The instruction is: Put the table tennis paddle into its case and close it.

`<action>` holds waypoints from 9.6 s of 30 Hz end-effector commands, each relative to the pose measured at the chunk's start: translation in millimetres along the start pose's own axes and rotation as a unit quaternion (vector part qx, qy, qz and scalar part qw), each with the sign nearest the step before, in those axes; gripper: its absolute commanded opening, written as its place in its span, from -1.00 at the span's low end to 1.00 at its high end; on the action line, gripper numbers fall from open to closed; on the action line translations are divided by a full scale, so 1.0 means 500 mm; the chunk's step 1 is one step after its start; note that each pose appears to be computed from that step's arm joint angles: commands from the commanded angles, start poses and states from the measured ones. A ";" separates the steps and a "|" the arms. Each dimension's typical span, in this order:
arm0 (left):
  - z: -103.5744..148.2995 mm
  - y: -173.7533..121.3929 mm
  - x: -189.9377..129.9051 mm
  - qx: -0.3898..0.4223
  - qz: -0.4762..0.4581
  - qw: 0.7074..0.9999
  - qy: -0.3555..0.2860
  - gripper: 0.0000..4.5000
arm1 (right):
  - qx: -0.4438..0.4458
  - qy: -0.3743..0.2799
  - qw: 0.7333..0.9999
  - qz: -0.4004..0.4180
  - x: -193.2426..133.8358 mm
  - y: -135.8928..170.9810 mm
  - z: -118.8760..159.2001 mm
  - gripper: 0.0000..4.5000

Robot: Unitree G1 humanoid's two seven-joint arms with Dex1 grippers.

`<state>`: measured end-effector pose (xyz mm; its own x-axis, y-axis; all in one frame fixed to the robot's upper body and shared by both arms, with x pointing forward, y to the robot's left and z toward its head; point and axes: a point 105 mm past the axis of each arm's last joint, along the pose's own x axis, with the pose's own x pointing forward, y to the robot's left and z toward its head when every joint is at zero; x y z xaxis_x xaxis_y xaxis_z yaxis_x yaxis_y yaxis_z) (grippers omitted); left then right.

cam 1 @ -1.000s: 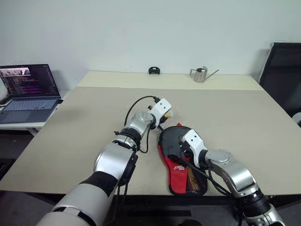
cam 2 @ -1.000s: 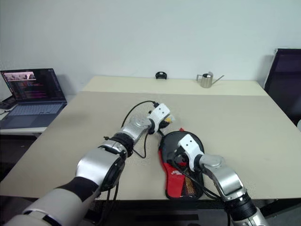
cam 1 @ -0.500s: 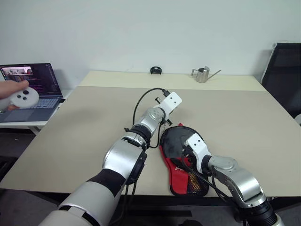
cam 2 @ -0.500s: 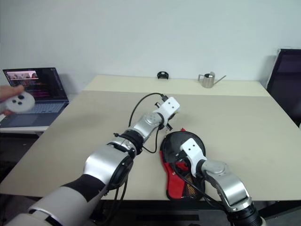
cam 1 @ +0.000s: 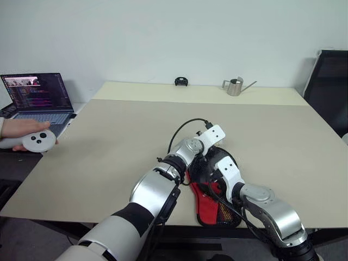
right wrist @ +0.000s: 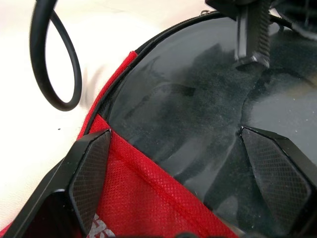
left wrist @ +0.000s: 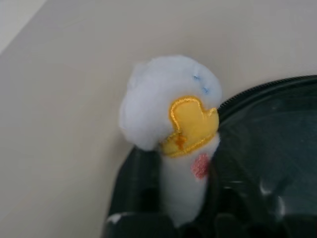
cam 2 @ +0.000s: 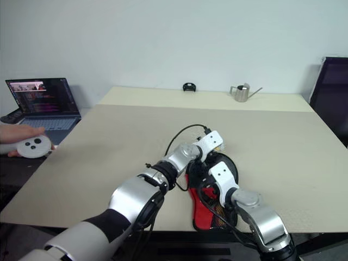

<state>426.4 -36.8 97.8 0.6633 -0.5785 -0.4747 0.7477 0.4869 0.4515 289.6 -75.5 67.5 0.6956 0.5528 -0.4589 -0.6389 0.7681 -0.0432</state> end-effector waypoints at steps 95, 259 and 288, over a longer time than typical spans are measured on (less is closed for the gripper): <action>-0.043 -0.106 -0.143 -0.002 -0.251 0.958 -0.142 0.99 | 0.041 -0.047 0.998 0.032 -0.186 -0.180 0.107 1.00; -0.195 -0.205 -0.107 -0.044 -0.349 0.935 -0.037 1.00 | -0.035 0.205 0.916 0.344 -0.357 0.128 -0.109 -0.87; -0.188 -0.211 -0.107 -0.041 -0.353 0.934 -0.044 1.00 | -0.044 0.042 0.963 0.264 -0.278 0.063 0.008 0.59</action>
<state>336.0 -13.4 61.2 0.0743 -0.9161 -0.3941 0.9933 0.0331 0.1103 166.1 -127.6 124.6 0.1914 0.8161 -0.5454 -0.9180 0.3454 0.1947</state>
